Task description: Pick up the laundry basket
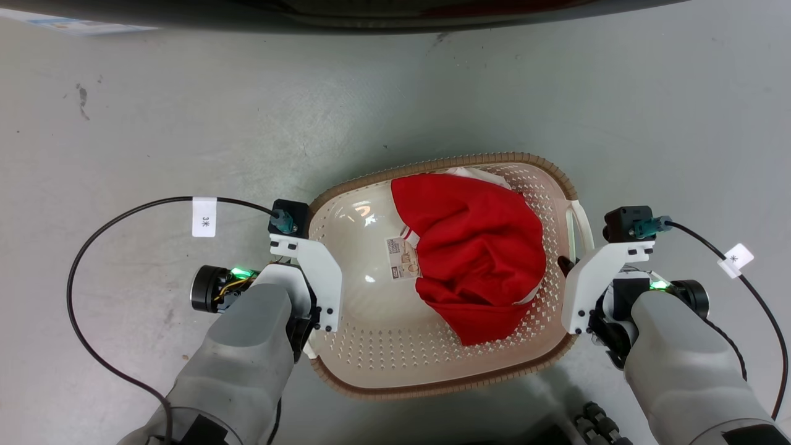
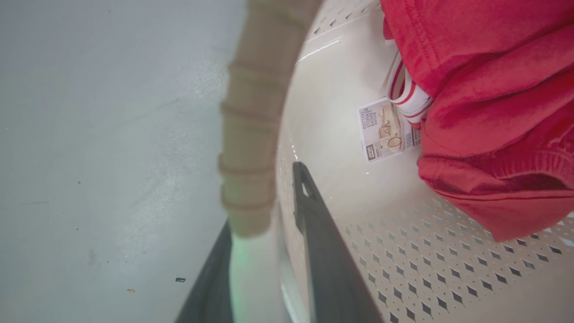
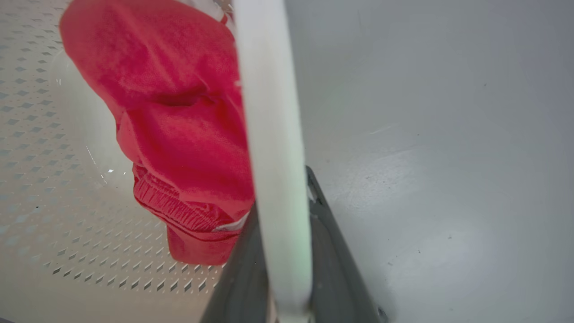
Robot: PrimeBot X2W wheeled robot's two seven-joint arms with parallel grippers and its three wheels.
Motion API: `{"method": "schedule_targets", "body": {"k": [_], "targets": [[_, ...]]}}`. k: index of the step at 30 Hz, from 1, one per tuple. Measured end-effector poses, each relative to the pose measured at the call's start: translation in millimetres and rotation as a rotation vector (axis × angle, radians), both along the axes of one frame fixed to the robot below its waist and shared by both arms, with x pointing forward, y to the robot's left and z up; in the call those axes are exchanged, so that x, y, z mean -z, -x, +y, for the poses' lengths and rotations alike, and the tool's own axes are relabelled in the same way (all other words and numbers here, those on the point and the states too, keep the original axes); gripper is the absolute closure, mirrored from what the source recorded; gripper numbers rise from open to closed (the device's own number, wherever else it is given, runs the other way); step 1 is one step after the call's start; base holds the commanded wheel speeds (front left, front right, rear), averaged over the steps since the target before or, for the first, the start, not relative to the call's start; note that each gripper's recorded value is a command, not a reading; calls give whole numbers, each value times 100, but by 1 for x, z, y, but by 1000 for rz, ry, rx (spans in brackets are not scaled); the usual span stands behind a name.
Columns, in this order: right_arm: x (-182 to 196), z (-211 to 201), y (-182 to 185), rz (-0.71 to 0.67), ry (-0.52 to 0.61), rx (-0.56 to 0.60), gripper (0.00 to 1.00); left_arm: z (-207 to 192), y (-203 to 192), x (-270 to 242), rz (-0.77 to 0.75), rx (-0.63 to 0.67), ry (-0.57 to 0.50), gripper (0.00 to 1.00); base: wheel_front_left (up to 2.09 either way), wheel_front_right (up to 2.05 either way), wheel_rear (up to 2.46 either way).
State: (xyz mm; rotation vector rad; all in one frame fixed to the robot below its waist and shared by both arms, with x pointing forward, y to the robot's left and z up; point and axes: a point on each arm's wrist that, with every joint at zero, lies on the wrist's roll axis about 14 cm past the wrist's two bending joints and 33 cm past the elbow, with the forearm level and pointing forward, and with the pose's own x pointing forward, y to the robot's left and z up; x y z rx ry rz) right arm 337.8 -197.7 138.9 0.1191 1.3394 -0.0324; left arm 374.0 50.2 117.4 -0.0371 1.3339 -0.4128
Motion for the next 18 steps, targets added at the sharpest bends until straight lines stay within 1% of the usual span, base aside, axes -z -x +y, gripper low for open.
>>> {"method": "schedule_targets", "body": {"k": [8,13,18], "targets": [[-9,3,6,19,-17,12,100,-1,1,-12,14,-3,18,100,0,0,0],[-24,5,21,60,-29,20,100,-1,12,-31,43,-11,33,100,0,0,0],[-43,0,30,67,-30,26,100,-4,18,-56,55,-16,48,100,0,0,0]]}}
